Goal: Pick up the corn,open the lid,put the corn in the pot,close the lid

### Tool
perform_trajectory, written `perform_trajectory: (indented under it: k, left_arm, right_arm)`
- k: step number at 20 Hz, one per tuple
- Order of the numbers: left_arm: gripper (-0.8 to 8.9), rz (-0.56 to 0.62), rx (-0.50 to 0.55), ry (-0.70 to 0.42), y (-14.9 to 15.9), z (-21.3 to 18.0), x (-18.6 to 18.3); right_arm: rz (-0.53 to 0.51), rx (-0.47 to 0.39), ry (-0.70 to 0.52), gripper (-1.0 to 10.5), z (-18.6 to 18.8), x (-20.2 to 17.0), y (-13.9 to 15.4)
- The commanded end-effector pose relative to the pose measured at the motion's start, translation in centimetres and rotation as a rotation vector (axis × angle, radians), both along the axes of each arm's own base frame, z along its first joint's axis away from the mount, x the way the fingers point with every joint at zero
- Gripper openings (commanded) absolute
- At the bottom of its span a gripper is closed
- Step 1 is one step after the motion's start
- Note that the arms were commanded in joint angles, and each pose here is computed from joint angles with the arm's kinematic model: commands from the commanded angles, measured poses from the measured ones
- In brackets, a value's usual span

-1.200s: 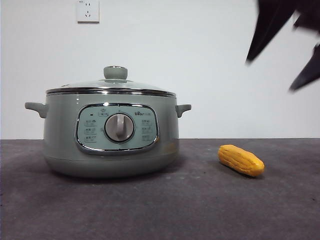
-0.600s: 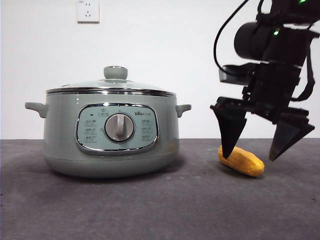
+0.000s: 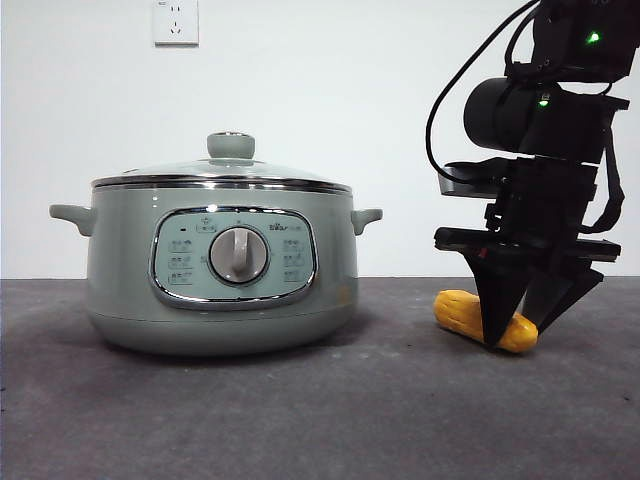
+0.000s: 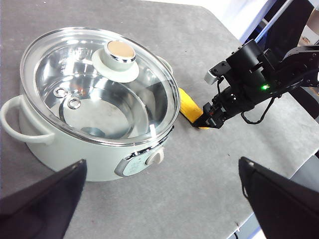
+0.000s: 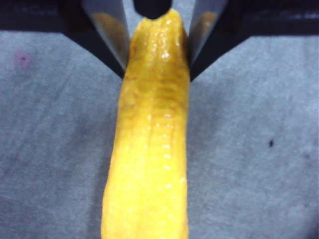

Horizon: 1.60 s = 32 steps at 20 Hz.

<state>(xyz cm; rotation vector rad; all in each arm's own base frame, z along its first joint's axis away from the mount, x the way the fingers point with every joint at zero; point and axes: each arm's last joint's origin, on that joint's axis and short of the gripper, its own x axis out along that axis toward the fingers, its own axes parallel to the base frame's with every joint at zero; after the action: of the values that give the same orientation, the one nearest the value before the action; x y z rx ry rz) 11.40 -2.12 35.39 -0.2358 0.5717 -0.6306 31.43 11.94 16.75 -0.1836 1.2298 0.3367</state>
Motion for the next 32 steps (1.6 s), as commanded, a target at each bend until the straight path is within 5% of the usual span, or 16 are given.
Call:
perform_trajectory:
  k: [1, 6, 10, 16, 22, 32]
  left_arm:
    - [6.47, -0.004, -0.004, -0.011, 0.0, 0.2, 0.1]
    - [6.47, -0.005, -0.005, -0.052, -0.1, 0.3, 1.9]
    - [6.47, -0.046, 0.003, -0.145, -1.0, 0.5, 5.2]
    - [6.47, -0.083, 0.141, -0.226, -5.1, -1.0, 11.4]
    - [6.47, -0.078, 0.364, -0.252, -9.6, -2.6, 16.1]
    - [6.47, -0.096, 0.399, -0.175, -11.5, -6.2, 20.0]
  right_arm:
    - [-0.006, 0.000, 0.002, -0.1, 0.0, 0.0, 0.0]
    - [0.001, 0.025, -0.050, -0.1, 4.0, -1.8, -0.6]
    - [0.004, 0.107, -0.227, -0.1, 10.7, -5.5, -2.0]
    - [0.021, 0.218, -0.418, -0.1, 17.5, -13.0, -4.7]
    - [0.026, 0.266, -0.411, -0.1, 18.8, -17.1, -6.1]
    - [0.026, 0.253, -0.372, -0.1, 18.6, -17.7, -6.3]
